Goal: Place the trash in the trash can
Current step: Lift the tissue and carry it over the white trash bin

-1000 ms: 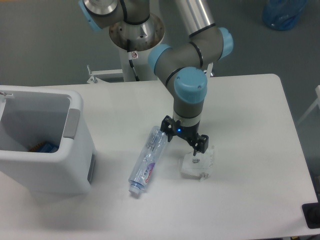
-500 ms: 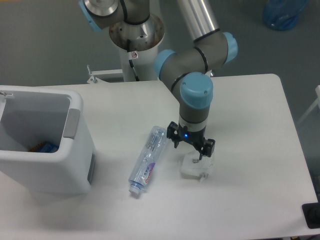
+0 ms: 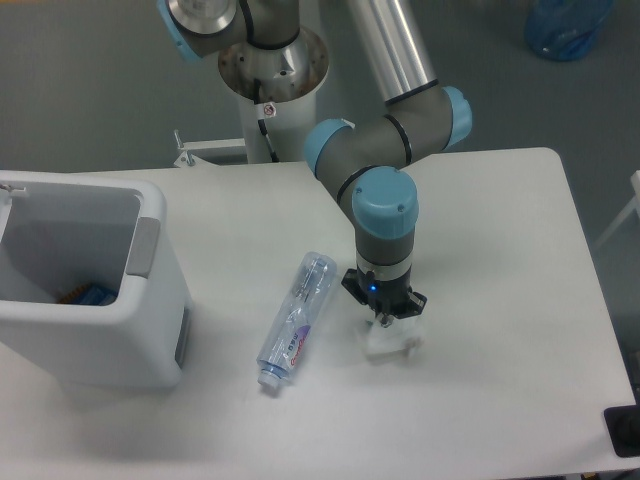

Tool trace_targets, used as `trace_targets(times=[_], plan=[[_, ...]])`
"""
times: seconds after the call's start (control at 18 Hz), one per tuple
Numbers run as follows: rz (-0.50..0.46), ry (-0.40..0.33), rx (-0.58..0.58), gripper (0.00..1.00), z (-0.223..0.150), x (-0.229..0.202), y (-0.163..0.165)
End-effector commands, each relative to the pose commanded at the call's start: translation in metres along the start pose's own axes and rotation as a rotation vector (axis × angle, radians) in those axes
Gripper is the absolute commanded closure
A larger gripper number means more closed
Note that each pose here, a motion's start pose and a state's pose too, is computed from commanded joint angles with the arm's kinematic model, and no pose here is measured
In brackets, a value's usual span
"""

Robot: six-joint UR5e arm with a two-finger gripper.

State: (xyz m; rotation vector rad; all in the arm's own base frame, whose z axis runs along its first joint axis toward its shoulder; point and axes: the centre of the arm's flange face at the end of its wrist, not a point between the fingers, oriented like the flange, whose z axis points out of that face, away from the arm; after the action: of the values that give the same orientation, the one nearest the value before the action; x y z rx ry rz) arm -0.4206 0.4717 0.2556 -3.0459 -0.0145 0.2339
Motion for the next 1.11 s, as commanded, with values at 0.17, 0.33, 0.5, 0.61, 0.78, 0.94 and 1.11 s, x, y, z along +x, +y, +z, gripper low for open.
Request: trace_targets(times=[0.17, 0.33, 0.5, 0.61, 0.78, 0.94, 1.11], plan=[[-0.014, -0.021, 0.036, 1.0, -0.024, -0.006, 0.003], [-0.077, -0.012, 0.127, 1.0, -0.051, -0.016, 0.009], [-0.16, 0.032, 0.263, 1.0, -0.079, -0.029, 0.004], [-0.215, 0.054, 0.341, 1.0, -0.1, -0.034, -0.002], [-0.267, 0.074, 0.442, 1.0, -0.141, -0.028, -0.007], [-0.302, 0.1, 0.544, 1.0, -0.187, -0.014, -0.008], [-0.321, 0.121, 0.651, 1.0, -0.241, 0.005, -0.01]])
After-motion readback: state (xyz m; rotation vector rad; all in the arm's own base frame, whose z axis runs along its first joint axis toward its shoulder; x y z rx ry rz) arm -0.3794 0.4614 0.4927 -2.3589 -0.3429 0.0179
